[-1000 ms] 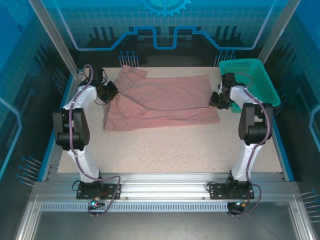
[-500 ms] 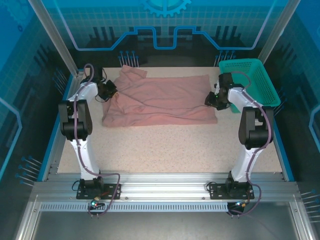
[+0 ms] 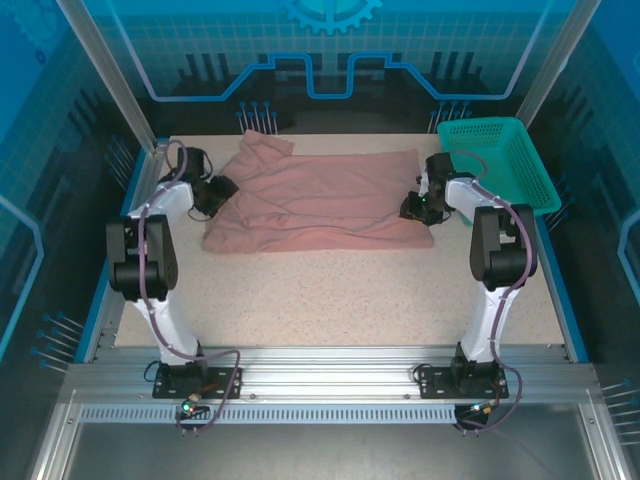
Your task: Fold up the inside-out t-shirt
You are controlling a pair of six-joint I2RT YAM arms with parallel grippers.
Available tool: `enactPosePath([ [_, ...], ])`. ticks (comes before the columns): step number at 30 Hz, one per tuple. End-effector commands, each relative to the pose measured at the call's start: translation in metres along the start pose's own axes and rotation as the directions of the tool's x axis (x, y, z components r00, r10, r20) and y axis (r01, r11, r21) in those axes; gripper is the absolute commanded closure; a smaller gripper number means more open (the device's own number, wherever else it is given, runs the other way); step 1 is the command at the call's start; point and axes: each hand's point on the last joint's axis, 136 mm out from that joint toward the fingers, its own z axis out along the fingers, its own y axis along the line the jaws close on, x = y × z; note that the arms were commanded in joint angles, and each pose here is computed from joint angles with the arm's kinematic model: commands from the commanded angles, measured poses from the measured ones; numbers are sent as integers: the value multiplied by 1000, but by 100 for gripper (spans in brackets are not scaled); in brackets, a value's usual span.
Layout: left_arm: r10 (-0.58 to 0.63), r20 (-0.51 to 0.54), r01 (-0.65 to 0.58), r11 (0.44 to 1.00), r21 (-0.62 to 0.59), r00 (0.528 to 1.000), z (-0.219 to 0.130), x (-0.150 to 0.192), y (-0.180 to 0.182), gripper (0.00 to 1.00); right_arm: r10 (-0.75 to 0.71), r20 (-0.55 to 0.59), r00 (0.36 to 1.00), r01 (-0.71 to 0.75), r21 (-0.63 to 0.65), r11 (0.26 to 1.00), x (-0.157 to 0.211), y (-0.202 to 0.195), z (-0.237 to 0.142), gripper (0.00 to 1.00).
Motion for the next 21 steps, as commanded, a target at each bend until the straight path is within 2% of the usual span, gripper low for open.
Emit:
enactPosePath([
  [1,52,-28,-50,996,72,998,-1,27,-23,41,-20,16,1000,21,-28,999,-6,8,-7,63],
  [6,95,-83,-94,995,14,992,16,53,-12,41,-23,16,1000,24,-21,1000,-3,6,-6,63],
  [13,125,-102,-130,991,-35,987,26,67,-1,42,-24,23,999,25,-22,999,-4,6,-8,63],
  [16,131,-126,-137,990,-38,983,34,72,-1,46,-22,22,1000,22,-22,1000,-4,5,-7,63],
  [21,134,-145,-140,990,-28,980,43,74,-6,59,-16,20,1000,16,-19,1000,-3,2,-7,63],
])
